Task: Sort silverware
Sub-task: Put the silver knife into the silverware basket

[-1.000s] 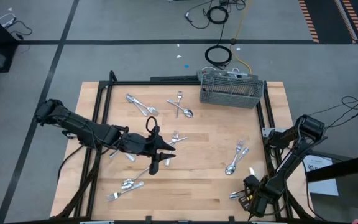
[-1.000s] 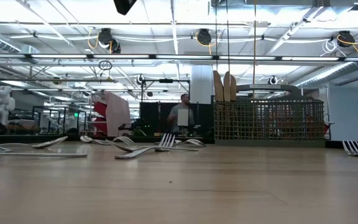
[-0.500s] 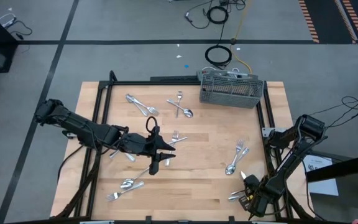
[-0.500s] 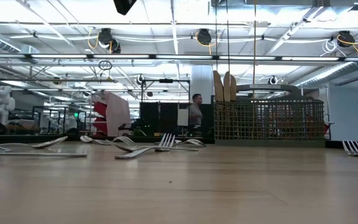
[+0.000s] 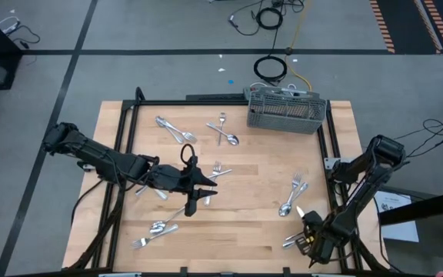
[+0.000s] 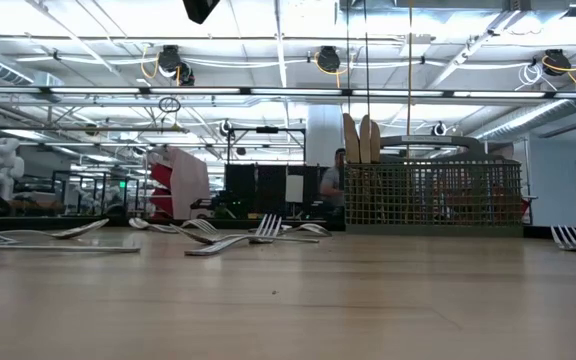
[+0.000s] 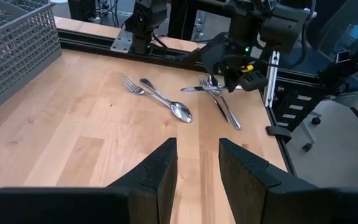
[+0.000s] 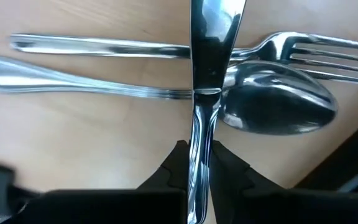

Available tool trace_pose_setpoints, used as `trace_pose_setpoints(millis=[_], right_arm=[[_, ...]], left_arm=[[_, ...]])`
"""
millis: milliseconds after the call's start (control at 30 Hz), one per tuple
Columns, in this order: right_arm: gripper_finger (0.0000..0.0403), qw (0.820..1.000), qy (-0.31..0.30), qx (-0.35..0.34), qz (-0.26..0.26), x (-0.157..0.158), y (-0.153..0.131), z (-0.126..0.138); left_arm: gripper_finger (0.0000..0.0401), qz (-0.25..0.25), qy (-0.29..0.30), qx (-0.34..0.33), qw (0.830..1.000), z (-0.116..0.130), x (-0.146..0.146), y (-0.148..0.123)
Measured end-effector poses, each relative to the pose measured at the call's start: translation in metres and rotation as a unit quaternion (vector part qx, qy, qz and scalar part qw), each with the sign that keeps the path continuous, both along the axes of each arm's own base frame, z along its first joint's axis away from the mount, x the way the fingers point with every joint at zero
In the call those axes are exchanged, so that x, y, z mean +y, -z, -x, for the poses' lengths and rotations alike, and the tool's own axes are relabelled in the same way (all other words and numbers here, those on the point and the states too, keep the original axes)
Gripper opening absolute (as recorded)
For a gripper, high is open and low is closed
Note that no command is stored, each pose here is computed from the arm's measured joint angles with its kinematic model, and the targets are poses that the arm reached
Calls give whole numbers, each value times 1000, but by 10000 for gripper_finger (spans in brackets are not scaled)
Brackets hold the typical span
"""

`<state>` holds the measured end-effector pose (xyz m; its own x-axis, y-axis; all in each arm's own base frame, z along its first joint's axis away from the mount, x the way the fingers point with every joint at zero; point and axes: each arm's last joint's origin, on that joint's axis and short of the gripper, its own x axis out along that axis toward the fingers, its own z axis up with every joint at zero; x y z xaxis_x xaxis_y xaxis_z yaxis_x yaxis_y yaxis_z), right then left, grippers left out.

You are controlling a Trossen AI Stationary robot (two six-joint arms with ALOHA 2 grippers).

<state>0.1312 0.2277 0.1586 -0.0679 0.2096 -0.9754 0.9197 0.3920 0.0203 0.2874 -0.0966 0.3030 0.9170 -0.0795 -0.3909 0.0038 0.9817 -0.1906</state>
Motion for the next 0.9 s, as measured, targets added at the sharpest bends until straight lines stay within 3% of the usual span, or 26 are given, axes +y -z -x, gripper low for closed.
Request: trace_pose_setpoints(millis=[167,300,467,633,767,900], right_arm=[[19,998,0,-55,6,-5,-24,-3],[19,986,8,-161,29,-12,-47,-9],[19,940,23,-327,94,-27,-75,-20],[19,883,-1,-447,142,-38,-100,-32],[19,843,-45,-513,158,-44,-119,-44],[19,814,-64,-552,168,-52,-133,-55]], left_arm=[[125,12,-5,-5,1000,0,0,-1],[125,29,-6,-40,999,-7,-3,-4],[125,115,-37,-111,986,-30,-9,0],[125,249,-70,-160,953,-58,-14,19],[125,282,-29,-187,941,-77,-16,38],[125,331,-18,-205,921,-89,-14,53]])
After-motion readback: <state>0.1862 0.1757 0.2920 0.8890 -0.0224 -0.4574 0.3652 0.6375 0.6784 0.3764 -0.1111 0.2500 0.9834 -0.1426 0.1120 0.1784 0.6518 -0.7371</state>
